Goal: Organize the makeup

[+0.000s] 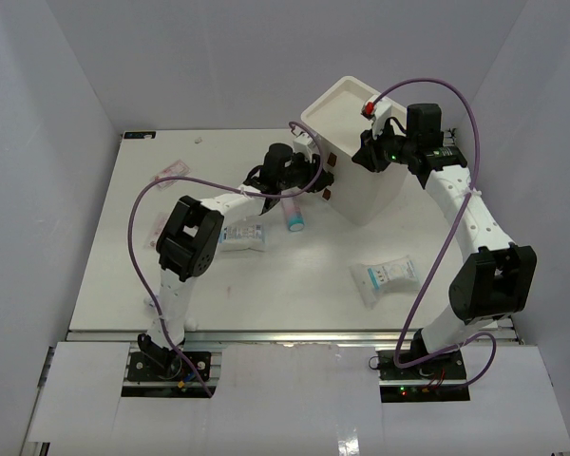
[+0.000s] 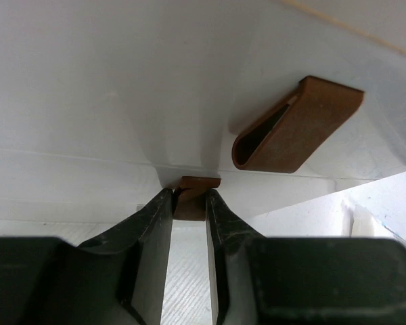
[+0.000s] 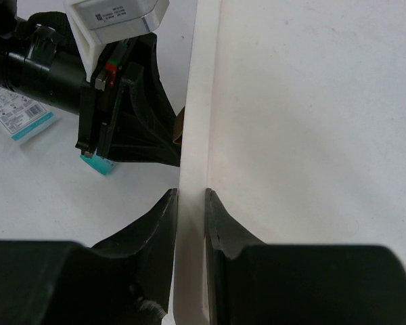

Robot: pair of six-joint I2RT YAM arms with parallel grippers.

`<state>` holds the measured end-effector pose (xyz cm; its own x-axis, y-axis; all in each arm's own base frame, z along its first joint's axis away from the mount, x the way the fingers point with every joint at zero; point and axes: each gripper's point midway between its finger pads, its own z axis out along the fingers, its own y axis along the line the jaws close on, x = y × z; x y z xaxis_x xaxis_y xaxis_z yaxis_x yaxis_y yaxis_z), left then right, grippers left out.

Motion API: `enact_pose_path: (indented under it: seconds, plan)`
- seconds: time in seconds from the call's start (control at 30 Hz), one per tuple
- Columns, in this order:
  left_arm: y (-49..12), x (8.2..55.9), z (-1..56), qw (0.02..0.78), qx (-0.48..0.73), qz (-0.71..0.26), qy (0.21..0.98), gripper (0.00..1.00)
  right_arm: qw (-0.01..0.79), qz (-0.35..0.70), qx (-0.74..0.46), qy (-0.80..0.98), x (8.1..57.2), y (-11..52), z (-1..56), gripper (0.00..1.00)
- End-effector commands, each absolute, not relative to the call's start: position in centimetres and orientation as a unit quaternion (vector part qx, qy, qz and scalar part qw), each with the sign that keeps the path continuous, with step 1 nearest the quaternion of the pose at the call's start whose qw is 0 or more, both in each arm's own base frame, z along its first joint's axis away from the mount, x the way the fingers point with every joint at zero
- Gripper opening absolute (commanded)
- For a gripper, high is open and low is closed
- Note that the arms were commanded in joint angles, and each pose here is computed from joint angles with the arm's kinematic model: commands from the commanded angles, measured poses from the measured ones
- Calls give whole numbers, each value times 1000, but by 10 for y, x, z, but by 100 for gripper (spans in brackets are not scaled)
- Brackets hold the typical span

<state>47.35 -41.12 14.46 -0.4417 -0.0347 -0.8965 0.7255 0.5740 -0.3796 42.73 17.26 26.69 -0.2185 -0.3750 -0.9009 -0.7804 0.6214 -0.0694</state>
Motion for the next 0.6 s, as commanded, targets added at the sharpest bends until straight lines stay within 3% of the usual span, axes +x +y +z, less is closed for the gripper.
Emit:
enact_pose_path:
  seconds: [0.0,0.23,0.57]
  plan:
    - [-417,476,166,494,232,-404,734,26,435,270,-399,761,386,195,250,8]
    - [-407,463,170,500,238,-399,731,0,434,256,-397,767,388,191,245,8]
    - [-376,414,176,495,248,-399,731,0,434,224,-377,787,400,178,236,8]
